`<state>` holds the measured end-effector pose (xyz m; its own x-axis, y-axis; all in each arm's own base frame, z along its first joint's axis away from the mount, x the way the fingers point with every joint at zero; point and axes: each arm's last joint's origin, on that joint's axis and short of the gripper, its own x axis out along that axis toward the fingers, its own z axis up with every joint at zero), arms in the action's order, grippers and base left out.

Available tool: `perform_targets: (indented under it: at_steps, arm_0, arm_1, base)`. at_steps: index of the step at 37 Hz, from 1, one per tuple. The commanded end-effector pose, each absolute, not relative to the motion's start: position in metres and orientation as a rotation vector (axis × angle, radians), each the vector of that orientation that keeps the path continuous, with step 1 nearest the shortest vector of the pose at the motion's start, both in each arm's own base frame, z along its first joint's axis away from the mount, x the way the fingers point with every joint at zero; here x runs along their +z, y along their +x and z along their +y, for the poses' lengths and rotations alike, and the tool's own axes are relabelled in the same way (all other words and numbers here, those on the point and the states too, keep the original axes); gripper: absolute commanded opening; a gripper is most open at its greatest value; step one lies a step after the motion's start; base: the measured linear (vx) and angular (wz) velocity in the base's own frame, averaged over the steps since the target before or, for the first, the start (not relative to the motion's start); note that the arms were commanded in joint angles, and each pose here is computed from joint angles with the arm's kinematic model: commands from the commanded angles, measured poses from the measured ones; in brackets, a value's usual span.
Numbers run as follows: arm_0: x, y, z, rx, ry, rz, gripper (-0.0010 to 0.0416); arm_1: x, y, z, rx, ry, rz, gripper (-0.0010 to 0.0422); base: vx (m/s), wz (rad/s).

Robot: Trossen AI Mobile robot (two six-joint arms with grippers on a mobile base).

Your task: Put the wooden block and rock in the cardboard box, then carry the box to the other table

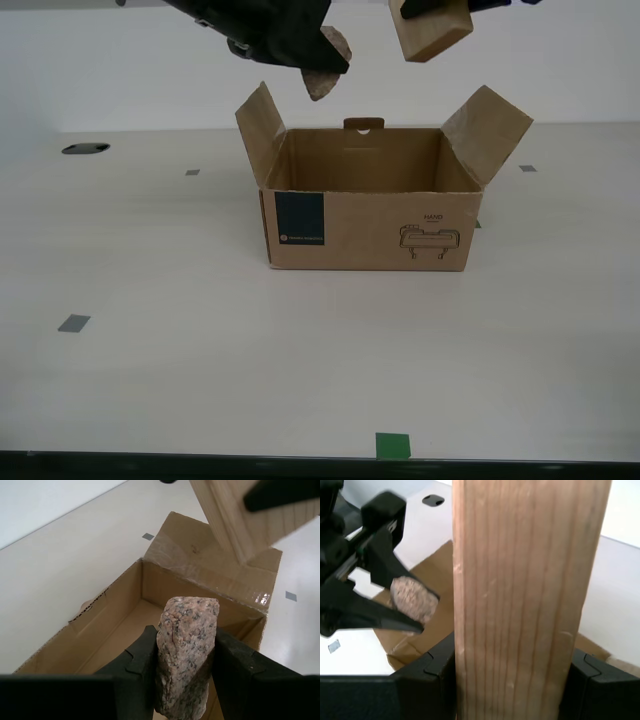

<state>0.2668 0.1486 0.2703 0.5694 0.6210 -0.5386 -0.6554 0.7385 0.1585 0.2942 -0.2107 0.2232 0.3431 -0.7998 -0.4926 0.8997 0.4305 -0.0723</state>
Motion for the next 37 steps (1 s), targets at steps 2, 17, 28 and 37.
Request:
perform_targets:
  at_steps: [2, 17, 28, 37]
  arm_0:
    - [0.257, 0.262, 0.154, 0.779, -0.063, 0.577, -0.0001]
    - [0.223, 0.249, 0.156, 0.808, -0.059, 0.526, -0.0001]
    - [0.206, 0.243, 0.152, 0.808, -0.064, 0.534, -0.0001]
    - [0.204, 0.242, 0.152, 0.808, -0.064, 0.530, -0.0001]
  arm_1:
    - [0.224, 0.294, -0.212, -1.123, 0.230, 0.485, -0.0001]
    - [0.216, 0.291, -0.210, -1.123, 0.231, 0.497, -0.0001]
    - [0.212, 0.290, -0.209, -1.123, 0.232, 0.458, 0.0000]
    - [0.212, 0.289, -0.210, -1.128, 0.239, 0.448, -0.0001]
  base:
    - [0.000, 0.000]
    - [0.000, 0.000]
    - [0.000, 0.000]
    - [0.000, 0.000]
